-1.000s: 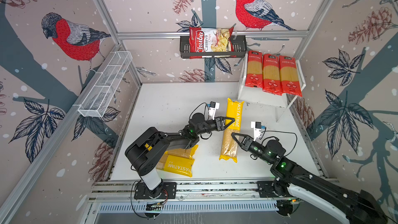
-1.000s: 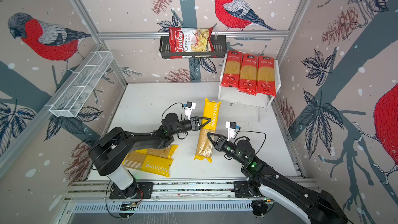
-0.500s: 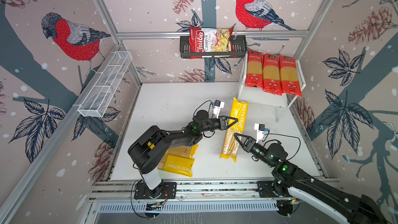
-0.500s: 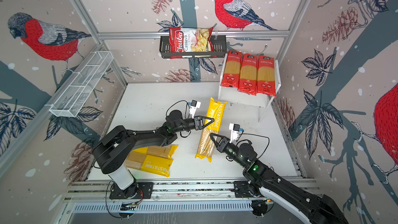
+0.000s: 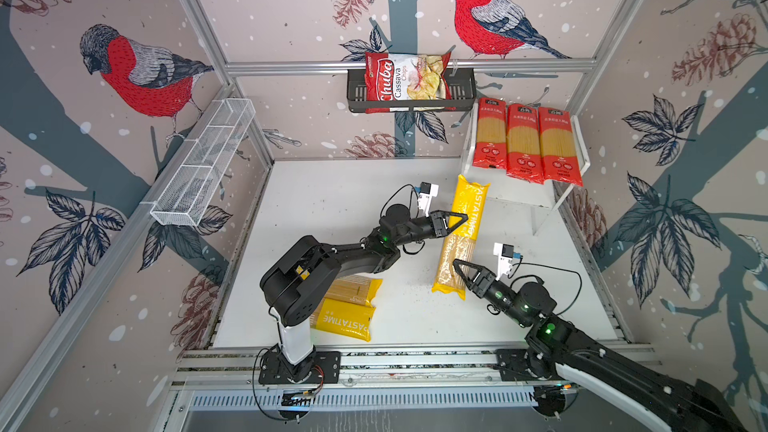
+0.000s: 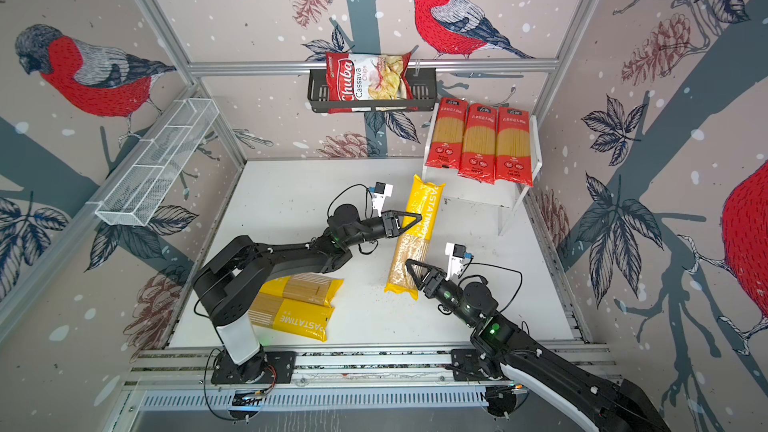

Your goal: Place and organize the pasta boxes and bags onto the shelf

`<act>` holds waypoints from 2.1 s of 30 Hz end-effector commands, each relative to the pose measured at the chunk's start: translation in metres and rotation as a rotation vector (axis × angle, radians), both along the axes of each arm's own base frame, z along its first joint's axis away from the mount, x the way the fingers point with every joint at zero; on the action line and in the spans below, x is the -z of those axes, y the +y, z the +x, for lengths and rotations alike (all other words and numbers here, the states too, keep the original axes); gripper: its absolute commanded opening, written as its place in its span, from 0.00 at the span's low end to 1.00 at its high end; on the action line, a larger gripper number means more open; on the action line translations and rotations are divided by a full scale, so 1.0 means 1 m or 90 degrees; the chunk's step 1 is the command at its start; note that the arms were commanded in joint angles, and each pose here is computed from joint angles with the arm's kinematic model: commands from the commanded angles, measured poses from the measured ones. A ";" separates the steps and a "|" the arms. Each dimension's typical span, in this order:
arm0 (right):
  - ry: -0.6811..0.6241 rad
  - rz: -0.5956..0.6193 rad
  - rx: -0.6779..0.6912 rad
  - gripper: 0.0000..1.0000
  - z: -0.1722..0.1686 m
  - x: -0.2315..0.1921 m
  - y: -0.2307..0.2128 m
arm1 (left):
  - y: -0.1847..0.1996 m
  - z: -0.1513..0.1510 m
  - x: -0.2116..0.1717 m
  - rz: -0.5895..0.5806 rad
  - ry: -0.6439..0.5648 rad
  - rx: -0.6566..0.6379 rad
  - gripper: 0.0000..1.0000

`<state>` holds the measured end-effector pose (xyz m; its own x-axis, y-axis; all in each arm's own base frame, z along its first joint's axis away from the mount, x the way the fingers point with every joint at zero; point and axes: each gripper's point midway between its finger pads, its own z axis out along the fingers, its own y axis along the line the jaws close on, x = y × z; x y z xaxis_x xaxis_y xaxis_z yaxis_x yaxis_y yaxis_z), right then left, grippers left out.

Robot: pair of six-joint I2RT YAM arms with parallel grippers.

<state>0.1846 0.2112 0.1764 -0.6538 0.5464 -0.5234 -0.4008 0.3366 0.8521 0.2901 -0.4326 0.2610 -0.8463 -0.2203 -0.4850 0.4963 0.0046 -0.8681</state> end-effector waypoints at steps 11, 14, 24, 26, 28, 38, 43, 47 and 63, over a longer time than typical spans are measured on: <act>-0.077 0.048 0.043 0.60 -0.001 -0.019 -0.017 | -0.030 0.017 -0.036 -0.058 0.001 -0.009 0.00; -0.074 0.051 0.049 0.60 0.000 -0.019 -0.018 | -0.036 0.024 -0.025 -0.054 0.019 -0.011 0.00; -0.070 0.078 0.120 0.62 0.012 -0.024 -0.035 | -0.058 0.058 -0.027 -0.015 -0.005 -0.024 0.00; -0.065 0.087 0.131 0.63 0.013 -0.024 -0.038 | -0.059 0.065 -0.022 -0.024 0.013 -0.031 0.00; -0.053 0.093 0.142 0.64 0.015 -0.020 -0.041 | -0.055 0.072 -0.021 -0.051 0.028 -0.038 0.00; -0.008 0.136 0.203 0.67 0.025 -0.008 -0.059 | -0.050 0.081 -0.036 -0.124 0.043 -0.076 0.00; 0.002 0.177 0.242 0.60 0.034 -0.015 -0.074 | -0.059 0.080 -0.026 -0.136 0.070 -0.088 0.00; 0.007 0.182 0.263 0.53 0.042 -0.020 -0.079 | -0.066 0.080 -0.028 -0.140 0.073 -0.080 0.00; 0.002 0.173 0.335 0.13 0.071 -0.042 -0.092 | -0.071 0.098 -0.010 -0.063 0.097 -0.084 0.18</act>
<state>0.2519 0.1292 0.2020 -0.3211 0.8868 -0.3323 -0.2117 0.2748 0.9379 0.3900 -0.5065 0.2475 -0.8834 -0.3789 -0.2760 0.2897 0.0214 -0.9569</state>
